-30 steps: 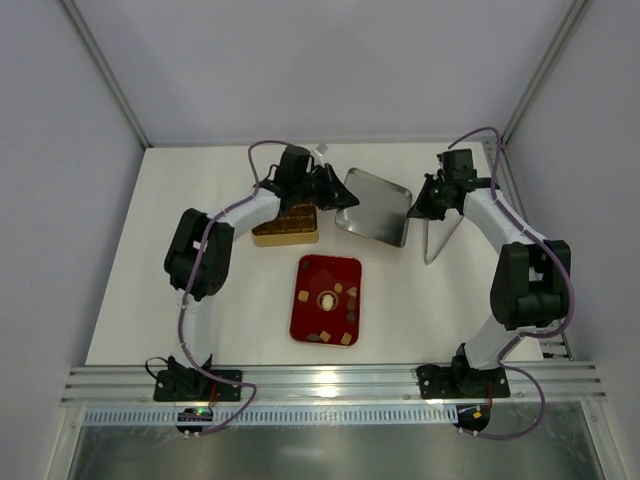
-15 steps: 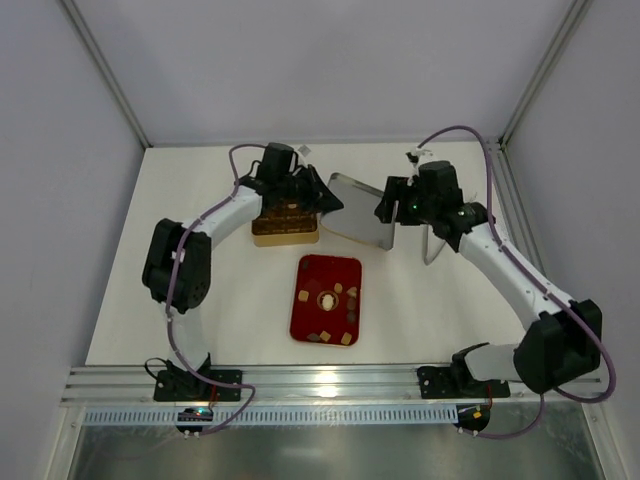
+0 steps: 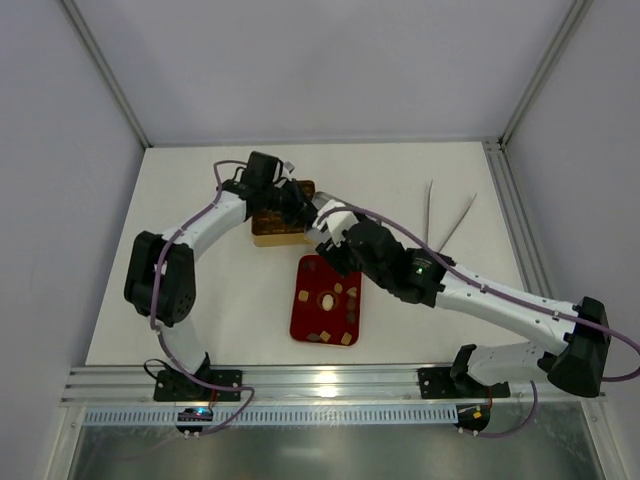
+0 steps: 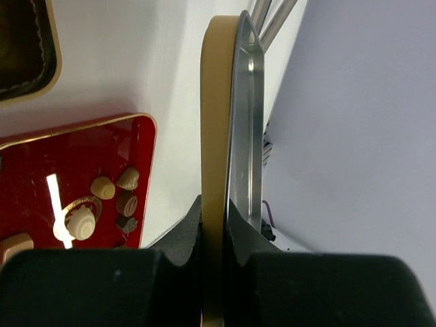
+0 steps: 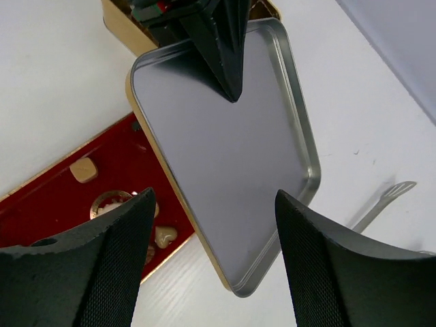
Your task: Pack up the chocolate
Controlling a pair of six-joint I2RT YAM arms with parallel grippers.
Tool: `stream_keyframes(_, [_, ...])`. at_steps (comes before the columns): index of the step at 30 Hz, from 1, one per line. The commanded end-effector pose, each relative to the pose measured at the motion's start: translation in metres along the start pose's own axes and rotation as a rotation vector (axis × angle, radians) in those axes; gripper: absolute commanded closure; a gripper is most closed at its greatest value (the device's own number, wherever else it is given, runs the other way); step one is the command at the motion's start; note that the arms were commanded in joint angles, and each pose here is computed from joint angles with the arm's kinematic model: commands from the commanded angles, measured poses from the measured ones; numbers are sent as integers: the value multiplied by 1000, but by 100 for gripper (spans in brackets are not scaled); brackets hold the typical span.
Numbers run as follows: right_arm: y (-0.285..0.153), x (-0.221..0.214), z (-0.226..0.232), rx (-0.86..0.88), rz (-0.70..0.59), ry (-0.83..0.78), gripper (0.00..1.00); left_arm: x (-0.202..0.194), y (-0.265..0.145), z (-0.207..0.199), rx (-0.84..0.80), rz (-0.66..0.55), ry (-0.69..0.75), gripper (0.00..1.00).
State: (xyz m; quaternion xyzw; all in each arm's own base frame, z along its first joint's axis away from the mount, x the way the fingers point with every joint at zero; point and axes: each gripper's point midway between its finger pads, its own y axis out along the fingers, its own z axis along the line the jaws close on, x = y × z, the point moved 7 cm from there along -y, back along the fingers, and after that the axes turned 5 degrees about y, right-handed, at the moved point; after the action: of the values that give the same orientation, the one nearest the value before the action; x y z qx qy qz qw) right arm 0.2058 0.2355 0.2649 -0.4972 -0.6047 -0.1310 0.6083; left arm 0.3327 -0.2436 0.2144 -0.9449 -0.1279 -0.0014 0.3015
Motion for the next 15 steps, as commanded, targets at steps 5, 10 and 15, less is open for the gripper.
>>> stream_keyframes(5, [13,-1,15,-114,30,-225,27,-11,-27,-15,-74,27,-17,100])
stream_keyframes(10, [29,-4,20,-193,84,-295,30,-16,-31,-11,-77,33,-18,100])
stream_keyframes(15, [45,-7,23,-243,108,-368,39,-18,-36,-8,-86,36,-21,100])
